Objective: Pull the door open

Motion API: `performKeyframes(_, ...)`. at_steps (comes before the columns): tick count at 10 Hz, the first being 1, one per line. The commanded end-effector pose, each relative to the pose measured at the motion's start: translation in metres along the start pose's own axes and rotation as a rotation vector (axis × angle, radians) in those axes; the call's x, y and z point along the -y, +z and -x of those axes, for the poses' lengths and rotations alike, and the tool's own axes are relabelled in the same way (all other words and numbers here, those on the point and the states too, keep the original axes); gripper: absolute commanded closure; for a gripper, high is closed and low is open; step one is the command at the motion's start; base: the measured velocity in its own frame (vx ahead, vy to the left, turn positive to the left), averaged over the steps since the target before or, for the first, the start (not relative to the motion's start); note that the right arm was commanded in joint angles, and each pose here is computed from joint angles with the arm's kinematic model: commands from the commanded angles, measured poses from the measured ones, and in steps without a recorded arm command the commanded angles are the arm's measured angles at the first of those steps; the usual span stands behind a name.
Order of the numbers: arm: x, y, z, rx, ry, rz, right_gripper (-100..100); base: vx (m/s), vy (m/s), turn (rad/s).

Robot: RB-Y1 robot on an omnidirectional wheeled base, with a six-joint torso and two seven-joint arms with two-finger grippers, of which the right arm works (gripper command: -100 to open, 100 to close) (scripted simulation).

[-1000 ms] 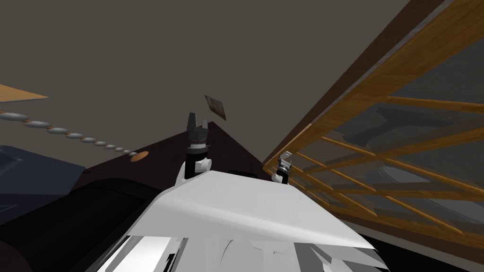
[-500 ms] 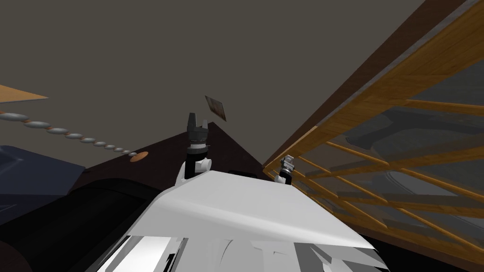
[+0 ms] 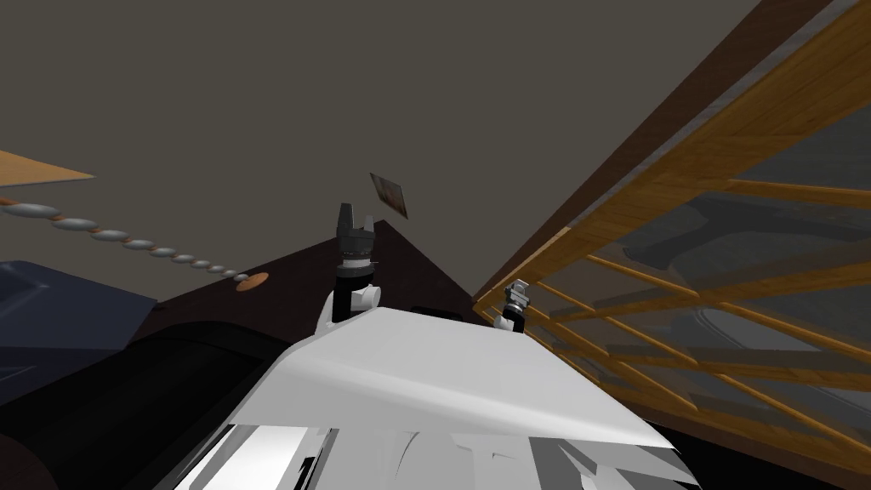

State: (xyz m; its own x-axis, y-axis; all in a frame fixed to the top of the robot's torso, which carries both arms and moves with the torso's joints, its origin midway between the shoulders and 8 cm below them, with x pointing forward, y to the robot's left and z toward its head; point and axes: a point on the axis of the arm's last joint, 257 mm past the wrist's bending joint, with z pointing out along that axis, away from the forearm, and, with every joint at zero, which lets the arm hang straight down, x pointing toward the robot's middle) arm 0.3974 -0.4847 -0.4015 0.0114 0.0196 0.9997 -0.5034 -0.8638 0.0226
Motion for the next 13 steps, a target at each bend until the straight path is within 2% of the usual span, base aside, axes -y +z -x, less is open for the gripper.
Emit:
performKeyframes(1, 0.006, 0.0002, -0.001, -0.002, 0.003, -0.023, 100, -0.130, 0.003, 0.077)
performKeyframes(3, 0.012, 0.0001, -0.001, -0.003, 0.006, -0.046, 100, -0.208, -0.016, 0.076)
performKeyframes(7, 0.033, -0.0014, -0.002, -0.003, 0.018, -0.128, 100, -0.240, -0.001, 0.091)
performKeyframes(8, 0.033, -0.0014, -0.002, -0.003, 0.018, -0.128, 100, -0.149, 0.001, 0.037)
performKeyframes(9, 0.040, -0.0025, -0.002, -0.002, 0.022, -0.157, 100, -0.190, 0.007, 0.072)
performKeyframes(10, 0.036, -0.0027, -0.001, 0.001, 0.018, -0.142, 100, -0.103, 0.002, 0.026)
performKeyframes(11, 0.042, -0.0050, 0.000, 0.002, 0.019, -0.172, 100, -0.200, -0.007, 0.076)
performKeyframes(13, 0.048, -0.0067, -0.001, -0.001, 0.020, -0.202, 100, -0.244, -0.003, 0.077)
